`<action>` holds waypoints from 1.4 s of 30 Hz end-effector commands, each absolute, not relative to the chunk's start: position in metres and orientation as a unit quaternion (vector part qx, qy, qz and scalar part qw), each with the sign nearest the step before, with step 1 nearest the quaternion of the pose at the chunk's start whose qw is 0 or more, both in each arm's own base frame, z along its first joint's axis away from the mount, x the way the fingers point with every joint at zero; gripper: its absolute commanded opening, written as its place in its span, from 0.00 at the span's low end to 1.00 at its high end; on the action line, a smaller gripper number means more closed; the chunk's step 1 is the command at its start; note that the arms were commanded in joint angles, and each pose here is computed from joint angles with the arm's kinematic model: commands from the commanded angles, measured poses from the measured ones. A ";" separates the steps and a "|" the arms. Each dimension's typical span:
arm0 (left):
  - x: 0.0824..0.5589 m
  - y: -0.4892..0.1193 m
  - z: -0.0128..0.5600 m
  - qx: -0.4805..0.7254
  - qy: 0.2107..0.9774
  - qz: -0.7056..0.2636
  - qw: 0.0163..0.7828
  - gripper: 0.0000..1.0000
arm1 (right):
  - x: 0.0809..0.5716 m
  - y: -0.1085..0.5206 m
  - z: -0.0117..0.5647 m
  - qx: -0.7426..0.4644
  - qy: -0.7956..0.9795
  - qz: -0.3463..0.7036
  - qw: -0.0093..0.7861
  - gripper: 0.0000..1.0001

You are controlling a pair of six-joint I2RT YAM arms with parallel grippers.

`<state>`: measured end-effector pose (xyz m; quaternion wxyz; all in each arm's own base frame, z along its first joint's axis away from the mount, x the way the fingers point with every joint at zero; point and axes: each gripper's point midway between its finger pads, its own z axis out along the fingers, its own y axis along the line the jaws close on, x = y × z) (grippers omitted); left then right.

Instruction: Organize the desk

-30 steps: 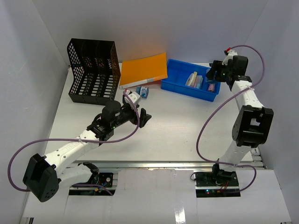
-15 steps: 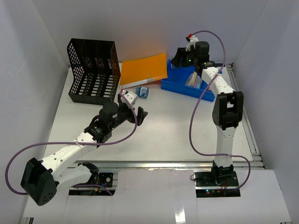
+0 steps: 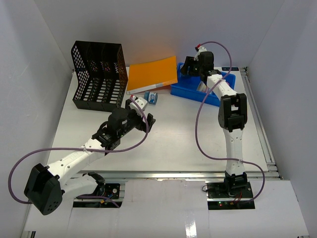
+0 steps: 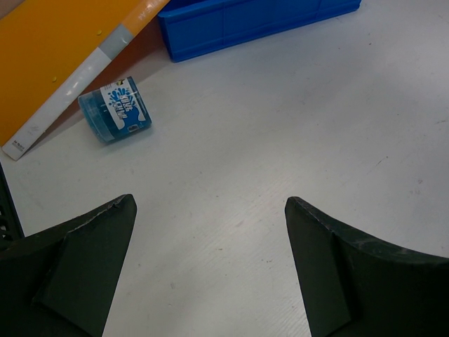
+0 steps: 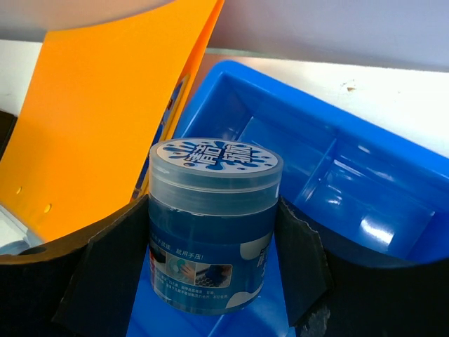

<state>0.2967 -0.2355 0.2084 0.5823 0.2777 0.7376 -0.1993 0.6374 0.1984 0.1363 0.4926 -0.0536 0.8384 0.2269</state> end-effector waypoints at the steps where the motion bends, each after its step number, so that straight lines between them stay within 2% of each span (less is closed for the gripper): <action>1: 0.299 -0.233 0.202 0.278 0.743 -0.190 0.578 0.98 | 0.657 0.201 0.192 -0.058 0.788 0.240 0.565 0.74; 3: 0.299 -0.234 0.199 0.277 0.746 -0.191 0.574 0.98 | 0.653 0.200 0.200 -0.062 0.785 0.237 0.569 0.98; 5: 0.300 -0.234 0.196 0.275 0.752 -0.191 0.568 0.98 | 0.646 0.198 0.220 -0.069 0.777 0.237 0.579 0.90; 13: 0.303 -0.239 0.187 0.252 0.768 -0.206 0.552 0.98 | 0.587 0.182 0.279 -0.101 0.761 0.245 0.592 0.90; 16: 0.310 -0.236 0.182 0.214 0.782 -0.218 0.543 0.98 | 0.521 0.181 0.304 -0.204 0.740 0.257 0.587 0.90; 20: 0.328 -0.232 0.169 0.173 0.804 -0.220 0.525 0.98 | 0.404 0.196 0.298 -0.356 0.672 0.366 0.537 0.90; 23: 0.355 -0.233 0.155 0.143 0.829 -0.195 0.505 0.98 | 0.347 0.188 0.269 -0.376 0.673 0.389 0.504 0.90; 27: 0.386 -0.241 0.161 0.125 0.841 -0.173 0.498 0.98 | 0.296 0.171 0.242 -0.404 0.656 0.361 0.525 0.90; 33: 0.430 -0.243 0.136 0.124 0.874 -0.097 0.461 0.98 | 0.282 0.136 0.247 -0.382 0.635 0.355 0.570 0.90; 42: 0.480 -0.245 0.133 0.141 0.880 -0.031 0.453 0.98 | 0.286 0.126 0.239 -0.350 0.655 0.371 0.557 0.90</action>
